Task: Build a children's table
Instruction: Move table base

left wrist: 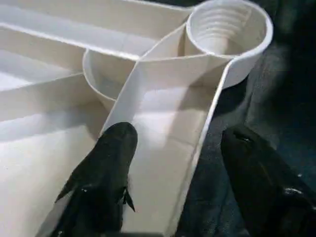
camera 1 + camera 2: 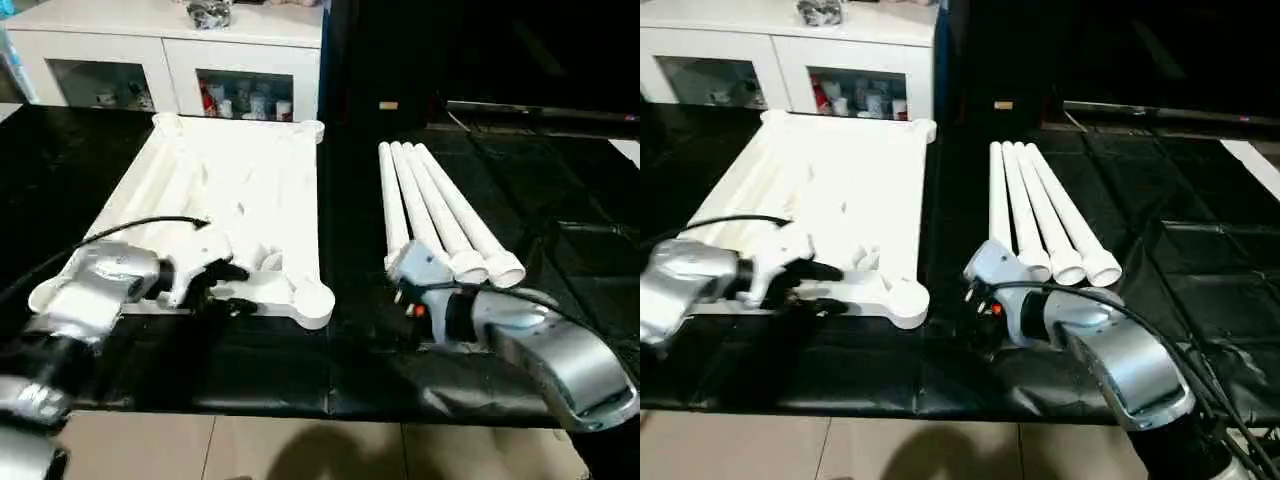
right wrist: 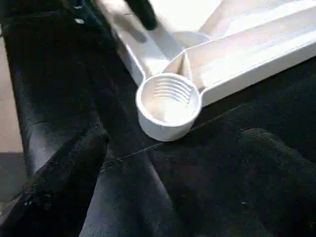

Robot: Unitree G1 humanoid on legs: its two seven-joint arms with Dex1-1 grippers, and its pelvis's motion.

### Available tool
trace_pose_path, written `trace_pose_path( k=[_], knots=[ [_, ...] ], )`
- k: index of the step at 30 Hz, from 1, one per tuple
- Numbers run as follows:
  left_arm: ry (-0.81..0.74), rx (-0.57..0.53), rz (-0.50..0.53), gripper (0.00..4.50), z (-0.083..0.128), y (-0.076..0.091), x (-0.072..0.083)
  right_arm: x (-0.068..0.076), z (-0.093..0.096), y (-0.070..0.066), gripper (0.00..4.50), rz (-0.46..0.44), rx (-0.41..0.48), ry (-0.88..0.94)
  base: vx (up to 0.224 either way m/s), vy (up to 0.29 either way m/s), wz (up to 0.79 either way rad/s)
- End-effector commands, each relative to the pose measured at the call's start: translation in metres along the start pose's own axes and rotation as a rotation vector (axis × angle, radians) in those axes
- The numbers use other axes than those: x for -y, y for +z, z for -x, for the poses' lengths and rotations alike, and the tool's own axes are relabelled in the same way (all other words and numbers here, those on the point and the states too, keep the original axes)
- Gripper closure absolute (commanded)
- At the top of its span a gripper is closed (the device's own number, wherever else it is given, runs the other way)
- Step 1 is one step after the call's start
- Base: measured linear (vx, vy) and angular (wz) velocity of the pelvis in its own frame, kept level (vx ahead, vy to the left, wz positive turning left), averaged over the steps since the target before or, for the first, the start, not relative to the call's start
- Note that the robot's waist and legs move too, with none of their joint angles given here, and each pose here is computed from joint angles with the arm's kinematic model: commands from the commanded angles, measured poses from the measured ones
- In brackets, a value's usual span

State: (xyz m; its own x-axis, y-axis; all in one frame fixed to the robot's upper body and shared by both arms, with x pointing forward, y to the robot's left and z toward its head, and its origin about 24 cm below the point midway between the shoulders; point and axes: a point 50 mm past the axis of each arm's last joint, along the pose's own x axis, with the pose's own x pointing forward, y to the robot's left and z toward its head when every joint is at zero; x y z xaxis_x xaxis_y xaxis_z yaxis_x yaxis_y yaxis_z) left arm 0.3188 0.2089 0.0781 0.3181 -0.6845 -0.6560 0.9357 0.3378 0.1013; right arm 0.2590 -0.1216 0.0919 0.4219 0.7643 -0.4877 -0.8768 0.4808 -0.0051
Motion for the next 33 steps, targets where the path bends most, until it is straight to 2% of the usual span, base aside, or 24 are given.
trace_pose_path(
  k=[1, 2, 3, 6, 8, 10, 13, 16, 18, 21, 24, 33],
  knots=[
    [-0.014, -0.029, -0.041, 1.70, -0.001, 0.002, -0.004, -0.001, 0.001, 0.005, 0.00, 0.022, -0.007, 0.019, 0.000, 0.000, 0.00],
    [-0.021, -0.037, -0.047, 2.02, -0.002, 0.001, -0.005, -0.001, 0.000, 0.005, 0.00, 0.024, -0.012, 0.024, 0.000, 0.000, 0.00],
    [-0.023, -0.041, -0.047, 2.14, -0.003, 0.001, -0.005, -0.001, 0.000, 0.005, 0.00, 0.026, -0.014, 0.027, 0.000, 0.000, 0.00],
    [-0.047, -0.064, -0.047, 2.20, -0.005, -0.001, -0.007, -0.002, -0.002, 0.007, 0.00, 0.034, -0.022, 0.049, 0.000, 0.000, 0.00],
    [-0.058, -0.075, -0.049, 2.58, -0.005, -0.001, -0.008, -0.002, -0.003, 0.008, 0.00, 0.036, -0.023, 0.055, 0.000, 0.000, 0.00],
    [-0.079, -0.094, -0.052, 2.60, -0.007, -0.003, -0.008, -0.003, -0.003, 0.008, 0.00, 0.039, -0.028, 0.062, 0.000, 0.000, 0.00],
    [-0.082, -0.102, -0.036, 3.00, -0.008, -0.005, -0.009, -0.004, -0.003, 0.006, 0.00, 0.038, -0.034, 0.065, 0.000, 0.000, 0.00],
    [-0.076, -0.108, -0.025, 3.16, -0.008, -0.006, -0.009, -0.005, -0.002, 0.005, 0.00, 0.036, -0.038, 0.068, 0.000, 0.000, 0.00],
    [-0.058, -0.093, 0.049, 3.41, -0.009, -0.007, -0.011, -0.006, -0.002, 0.004, 0.00, 0.031, -0.041, 0.079, 0.000, 0.000, 0.00],
    [-0.053, -0.088, 0.060, 3.63, -0.010, -0.007, -0.012, -0.006, -0.002, 0.004, 0.00, 0.030, -0.041, 0.081, 0.000, 0.000, 0.00],
    [-0.024, -0.051, 0.143, 3.85, -0.011, -0.003, -0.012, -0.006, -0.003, 0.003, 0.00, 0.026, -0.041, 0.080, 0.000, 0.000, 0.00],
    [0.025, -0.059, 0.189, 4.38, -0.012, -0.005, -0.010, -0.006, -0.004, 0.004, 0.00, 0.025, -0.038, 0.077, 0.000, 0.000, 0.00]
  ],
)
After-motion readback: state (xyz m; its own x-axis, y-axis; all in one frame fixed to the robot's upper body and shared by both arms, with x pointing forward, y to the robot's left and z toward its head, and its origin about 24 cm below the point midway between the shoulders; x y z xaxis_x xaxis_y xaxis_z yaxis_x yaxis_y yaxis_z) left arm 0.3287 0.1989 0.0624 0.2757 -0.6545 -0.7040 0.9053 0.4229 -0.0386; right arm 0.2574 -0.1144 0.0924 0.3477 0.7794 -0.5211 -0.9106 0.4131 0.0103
